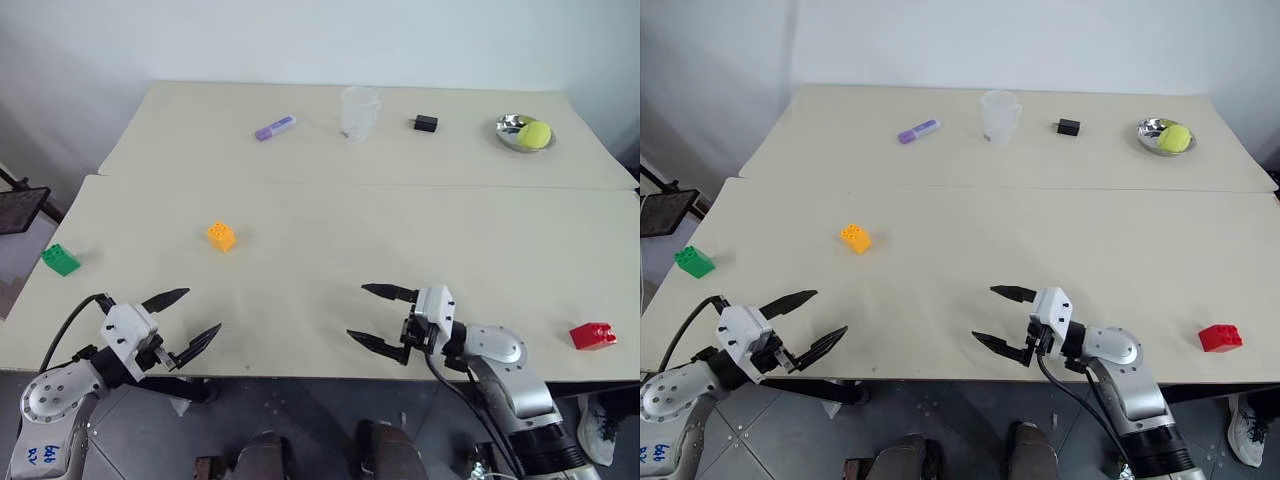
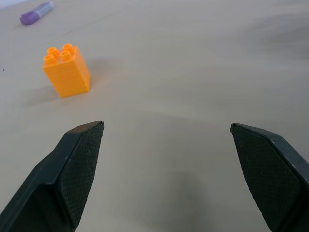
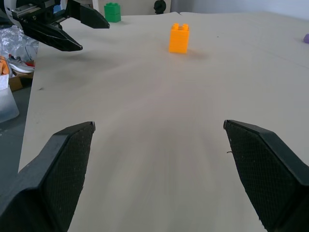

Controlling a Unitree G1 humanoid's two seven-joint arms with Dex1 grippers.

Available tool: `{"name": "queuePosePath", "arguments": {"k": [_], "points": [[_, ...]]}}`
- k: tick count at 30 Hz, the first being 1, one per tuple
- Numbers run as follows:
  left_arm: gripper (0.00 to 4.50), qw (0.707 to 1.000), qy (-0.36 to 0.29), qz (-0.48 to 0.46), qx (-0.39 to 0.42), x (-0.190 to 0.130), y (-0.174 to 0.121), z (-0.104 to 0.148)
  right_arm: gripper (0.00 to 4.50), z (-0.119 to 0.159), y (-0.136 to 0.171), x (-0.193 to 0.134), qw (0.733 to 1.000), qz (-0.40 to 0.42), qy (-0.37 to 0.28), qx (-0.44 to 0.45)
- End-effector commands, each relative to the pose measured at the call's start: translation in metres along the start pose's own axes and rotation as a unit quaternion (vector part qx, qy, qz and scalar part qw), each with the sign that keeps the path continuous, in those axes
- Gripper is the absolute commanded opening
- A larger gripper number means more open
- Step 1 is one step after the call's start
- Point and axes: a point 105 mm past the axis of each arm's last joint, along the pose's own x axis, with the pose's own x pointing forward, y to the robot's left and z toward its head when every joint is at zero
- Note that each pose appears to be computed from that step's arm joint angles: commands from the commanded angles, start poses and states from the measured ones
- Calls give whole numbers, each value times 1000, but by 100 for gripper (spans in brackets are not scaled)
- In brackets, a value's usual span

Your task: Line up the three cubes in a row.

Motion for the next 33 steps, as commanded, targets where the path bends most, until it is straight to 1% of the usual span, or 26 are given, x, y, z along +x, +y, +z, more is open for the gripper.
{"name": "queuePosePath", "arguments": {"k": [1, 2, 4, 5, 8, 9, 11, 12, 14, 15, 17, 18, 19, 20, 21, 23, 27, 28, 30, 32, 33], "points": [[447, 1000, -15, 13, -4, 0, 6, 9, 450, 15, -3, -4, 1000, -7, -26, -11], [447, 1000, -24, 10, -6, 0, 6, 13, 450, 19, -4, -3, 999, -9, -33, -9], [447, 999, -34, -31, -28, 3, -4, 18, 450, 26, -3, -3, 999, -9, -44, -4], [447, 998, -41, -46, -27, 4, -8, 21, 450, 31, -3, -4, 999, -7, -46, -6], [447, 995, -49, -81, -36, 10, -17, 28, 450, 51, -3, -13, 999, -4, -47, -11], [447, 990, -61, -120, -30, 24, -27, 35, 450, 68, -15, -35, 998, -46, -43, -25], [447, 981, -78, -175, -23, 41, -43, 46, 450, 93, -25, -70, 992, -113, -27, -47], [447, 976, -81, -198, -27, 49, -51, 48, 450, 98, -28, -89, 988, -148, -10, -46], [447, 968, -82, -235, -22, 61, -62, 50, 450, 99, -29, -126, 976, -212, 30, -49], [447, 965, -83, -247, -25, 67, -66, 51, 450, 101, -27, -143, 969, -239, 40, -44], [447, 958, -91, -272, -29, 83, -73, 56, 450, 95, -21, -198, 941, -325, 92, -34], [447, 953, -99, -286, -31, 90, -77, 60, 450, 90, -14, -230, 919, -374, 125, -24], [447, 949, -104, -296, -32, 95, -81, 63, 450, 88, -7, -251, 903, -403, 147, -18], [447, 943, -112, -312, -30, 101, -87, 68, 450, 81, 4, -279, 880, -443, 170, 4], [447, 938, -118, -325, -30, 105, -92, 72, 450, 77, 14, -301, 860, -473, 189, 17], [447, 932, -124, -339, -28, 110, -98, 76, 450, 72, 27, -325, 837, -506, 207, 33], [447, 924, -133, -358, -32, 114, -108, 84, 450, 60, 41, -352, 809, -536, 233, 67], [447, 922, -136, -360, -35, 115, -111, 85, 450, 56, 38, -350, 811, -526, 241, 84], [447, 922, -143, -358, -43, 114, -113, 87, 450, 52, 26, -345, 807, -515, 263, 123], [447, 924, -145, -352, -46, 113, -113, 88, 450, 54, 15, -344, 798, -520, 268, 145], [447, 924, -146, -349, -51, 112, -113, 89, 450, 57, 3, -342, 797, -517, 271, 155]]}}
